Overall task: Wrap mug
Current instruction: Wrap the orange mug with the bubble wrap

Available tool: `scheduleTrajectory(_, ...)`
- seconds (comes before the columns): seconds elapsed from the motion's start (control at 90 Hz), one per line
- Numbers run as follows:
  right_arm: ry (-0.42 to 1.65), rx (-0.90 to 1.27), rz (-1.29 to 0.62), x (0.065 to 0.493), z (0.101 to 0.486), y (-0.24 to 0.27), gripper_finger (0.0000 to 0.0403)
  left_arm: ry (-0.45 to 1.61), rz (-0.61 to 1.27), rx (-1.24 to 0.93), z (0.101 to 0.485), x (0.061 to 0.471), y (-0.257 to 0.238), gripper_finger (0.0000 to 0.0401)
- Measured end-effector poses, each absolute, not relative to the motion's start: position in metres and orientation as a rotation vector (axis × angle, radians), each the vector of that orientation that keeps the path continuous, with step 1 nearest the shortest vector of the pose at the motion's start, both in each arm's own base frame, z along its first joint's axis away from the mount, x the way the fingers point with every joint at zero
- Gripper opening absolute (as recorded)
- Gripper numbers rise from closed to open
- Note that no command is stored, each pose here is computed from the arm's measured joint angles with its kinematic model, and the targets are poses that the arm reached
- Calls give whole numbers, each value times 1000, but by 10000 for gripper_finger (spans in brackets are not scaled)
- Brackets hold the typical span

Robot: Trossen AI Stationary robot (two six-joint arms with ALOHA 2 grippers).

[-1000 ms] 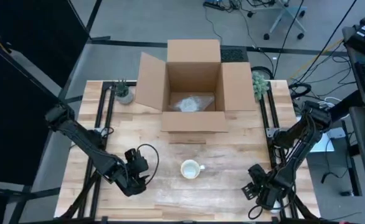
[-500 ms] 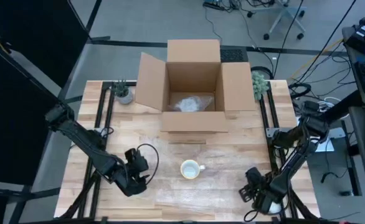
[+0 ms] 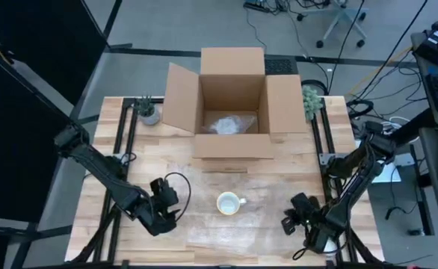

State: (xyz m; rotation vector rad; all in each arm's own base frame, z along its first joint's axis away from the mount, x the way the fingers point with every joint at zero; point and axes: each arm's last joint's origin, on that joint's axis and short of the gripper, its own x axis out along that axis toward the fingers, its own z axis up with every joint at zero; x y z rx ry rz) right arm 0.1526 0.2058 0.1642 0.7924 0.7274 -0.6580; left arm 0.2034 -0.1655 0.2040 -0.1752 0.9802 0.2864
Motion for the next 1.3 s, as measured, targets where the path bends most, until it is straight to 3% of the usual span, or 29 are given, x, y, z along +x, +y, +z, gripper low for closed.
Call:
scheduleTrajectory(0.533, 314, 505, -365, 264, 206, 173, 9, 955, 271, -176, 205, 212, -161, 273)
scheduleTrajectory(0.756, 178, 407, -374, 290, 224, 147, 9, 960, 267, -179, 205, 212, -161, 273)
scheduleTrajectory(0.889, 196, 418, -383, 301, 218, 134, 9, 960, 267, -179, 205, 212, -161, 273)
scheduleTrajectory(1.3, 146, 519, -131, 354, 168, 134, 26, 912, 218, -155, 229, 227, -162, 273)
